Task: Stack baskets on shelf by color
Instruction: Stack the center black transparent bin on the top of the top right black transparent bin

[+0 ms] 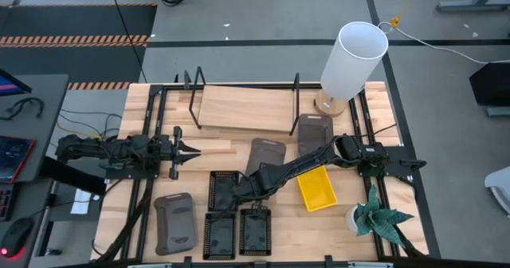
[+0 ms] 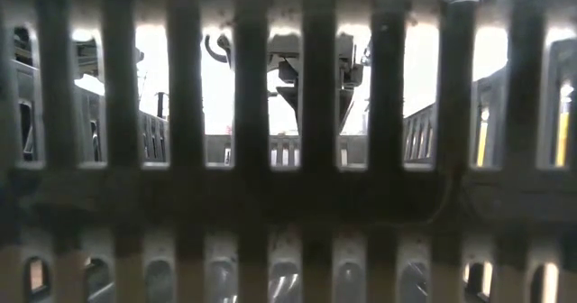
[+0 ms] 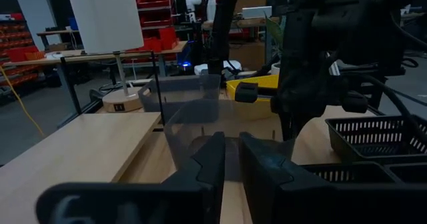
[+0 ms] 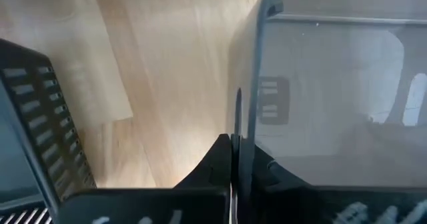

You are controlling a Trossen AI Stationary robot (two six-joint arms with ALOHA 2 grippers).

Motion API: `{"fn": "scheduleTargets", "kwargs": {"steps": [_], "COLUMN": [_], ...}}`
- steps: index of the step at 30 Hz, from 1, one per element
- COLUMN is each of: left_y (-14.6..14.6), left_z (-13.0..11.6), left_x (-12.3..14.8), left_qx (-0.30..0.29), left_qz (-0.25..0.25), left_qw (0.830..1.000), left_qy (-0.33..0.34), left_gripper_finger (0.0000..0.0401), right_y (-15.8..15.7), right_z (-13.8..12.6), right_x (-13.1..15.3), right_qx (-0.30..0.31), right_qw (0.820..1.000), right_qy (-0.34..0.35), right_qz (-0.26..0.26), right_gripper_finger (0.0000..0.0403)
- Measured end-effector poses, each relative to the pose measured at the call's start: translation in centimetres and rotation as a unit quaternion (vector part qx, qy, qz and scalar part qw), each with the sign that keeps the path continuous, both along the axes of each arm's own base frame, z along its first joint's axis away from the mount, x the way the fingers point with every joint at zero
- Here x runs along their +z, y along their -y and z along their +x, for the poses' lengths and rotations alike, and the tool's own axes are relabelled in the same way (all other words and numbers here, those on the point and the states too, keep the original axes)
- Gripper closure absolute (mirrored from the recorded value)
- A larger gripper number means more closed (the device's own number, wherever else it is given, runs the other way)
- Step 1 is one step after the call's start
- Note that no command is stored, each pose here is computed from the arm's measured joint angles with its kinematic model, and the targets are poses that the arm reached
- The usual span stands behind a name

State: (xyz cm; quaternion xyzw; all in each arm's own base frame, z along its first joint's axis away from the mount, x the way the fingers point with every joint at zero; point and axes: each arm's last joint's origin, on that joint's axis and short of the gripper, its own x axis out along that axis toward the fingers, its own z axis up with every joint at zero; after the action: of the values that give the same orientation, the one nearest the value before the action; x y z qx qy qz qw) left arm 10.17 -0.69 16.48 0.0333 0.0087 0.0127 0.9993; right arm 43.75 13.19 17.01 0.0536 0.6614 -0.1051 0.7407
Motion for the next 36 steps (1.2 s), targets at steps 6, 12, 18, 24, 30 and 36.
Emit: {"fn": "scheduleTargets", "kwargs": {"steps": [6,12,18,24,30,36], "left_y": [0.0,0.0,0.0,0.0,0.0,0.0], "left_z": [0.0,0.0,0.0,0.0,0.0,0.0], "left_x": [0.0,0.0,0.0,0.0,0.0,0.0], "left_qx": [0.000,0.000,0.000,0.000,0.000,0.000], "left_qz": [0.000,0.000,0.000,0.000,0.000,0.000], "left_qw": [1.000,1.000,1.000,1.000,1.000,1.000], "left_qy": [0.000,0.000,0.000,0.000,-0.001,0.000], "left_gripper_finger": [0.0344,0.0345,0.0350,0.0343,0.0346,0.0349], "right_y": [0.0,-1.0,-2.1,-3.6,-5.1,-5.6], "right_z": [0.0,-0.5,-2.2,-5.4,-8.0,-9.6], "right_x": [2.3,6.9,11.0,14.4,17.4,18.7], "right_qx": [0.009,0.010,-0.011,-0.015,0.056,0.041], "right_qw": [1.000,1.000,0.999,0.999,0.996,0.995], "right_qy": [-0.015,-0.011,0.001,0.018,0.059,0.083], "right_qz": [-0.003,0.003,0.042,0.046,0.034,0.027], "right_gripper_finger": [0.0399,0.0400,0.0399,0.0399,0.0399,0.0400]}}
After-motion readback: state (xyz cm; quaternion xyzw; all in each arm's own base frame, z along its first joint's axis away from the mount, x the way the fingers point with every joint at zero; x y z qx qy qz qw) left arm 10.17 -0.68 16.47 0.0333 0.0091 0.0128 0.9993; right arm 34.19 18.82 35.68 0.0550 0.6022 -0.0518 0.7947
